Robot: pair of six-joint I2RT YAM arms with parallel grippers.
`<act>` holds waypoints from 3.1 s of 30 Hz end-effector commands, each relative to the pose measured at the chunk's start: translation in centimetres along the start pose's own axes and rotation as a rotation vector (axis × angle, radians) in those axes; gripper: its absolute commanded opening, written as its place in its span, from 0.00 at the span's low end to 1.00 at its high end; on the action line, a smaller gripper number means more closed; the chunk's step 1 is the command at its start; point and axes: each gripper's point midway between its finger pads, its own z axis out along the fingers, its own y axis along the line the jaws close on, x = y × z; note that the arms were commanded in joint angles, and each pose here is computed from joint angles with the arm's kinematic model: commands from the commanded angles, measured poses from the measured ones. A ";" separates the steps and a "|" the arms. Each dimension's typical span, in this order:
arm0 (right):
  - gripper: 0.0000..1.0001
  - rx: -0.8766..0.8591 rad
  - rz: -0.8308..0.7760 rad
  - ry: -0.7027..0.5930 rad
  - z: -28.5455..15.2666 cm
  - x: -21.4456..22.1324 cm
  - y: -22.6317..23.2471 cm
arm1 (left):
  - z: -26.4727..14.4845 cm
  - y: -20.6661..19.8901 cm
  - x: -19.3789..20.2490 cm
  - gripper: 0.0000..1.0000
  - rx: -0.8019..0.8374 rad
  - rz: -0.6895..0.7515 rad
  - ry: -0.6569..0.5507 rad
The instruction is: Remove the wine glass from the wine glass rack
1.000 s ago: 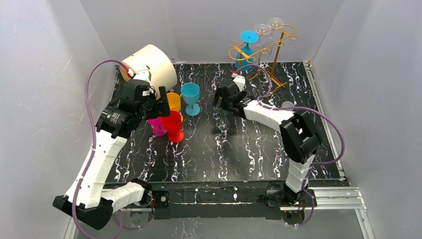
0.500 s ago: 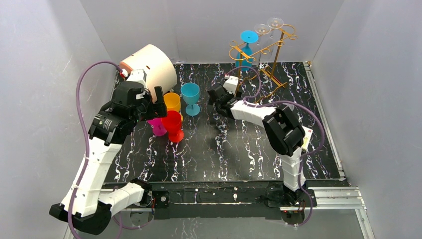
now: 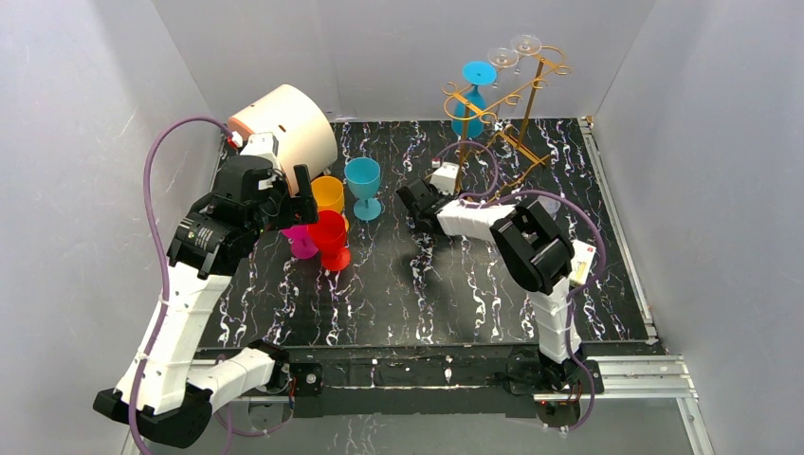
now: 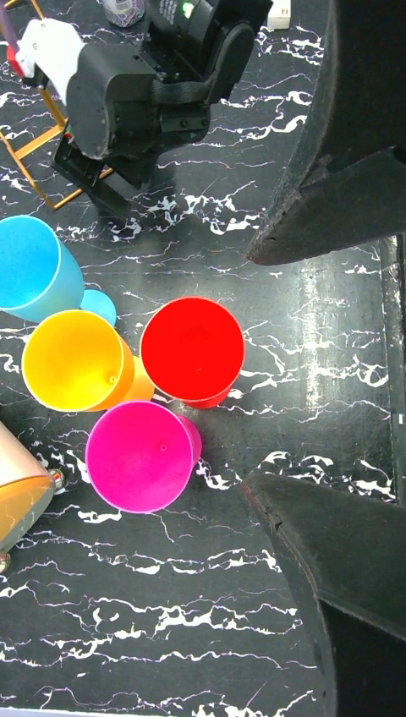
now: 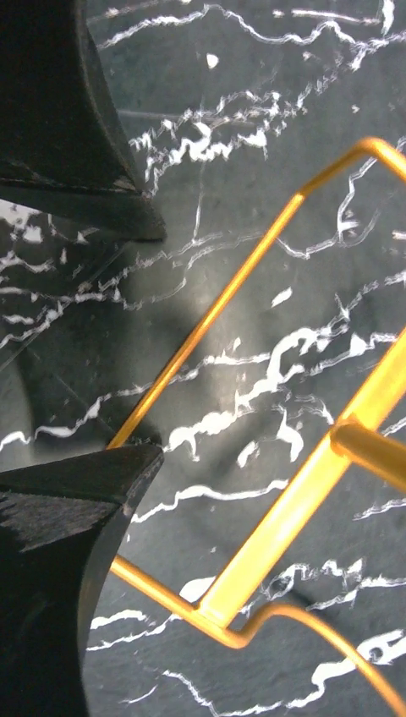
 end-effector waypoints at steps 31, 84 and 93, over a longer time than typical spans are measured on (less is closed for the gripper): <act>0.99 -0.049 -0.028 -0.095 -6.6 -3.4 -5.6 | -1.2 0.0 0.2 0.92 0.023 -0.028 -0.004; 0.99 -0.292 0.205 0.073 -10.7 0.3 -15.4 | -0.8 -4.5 -0.3 0.93 0.258 -0.012 0.003; 0.85 -0.812 0.223 0.088 -23.8 -4.9 -11.8 | -0.1 -4.8 0.4 0.94 0.263 -0.009 0.033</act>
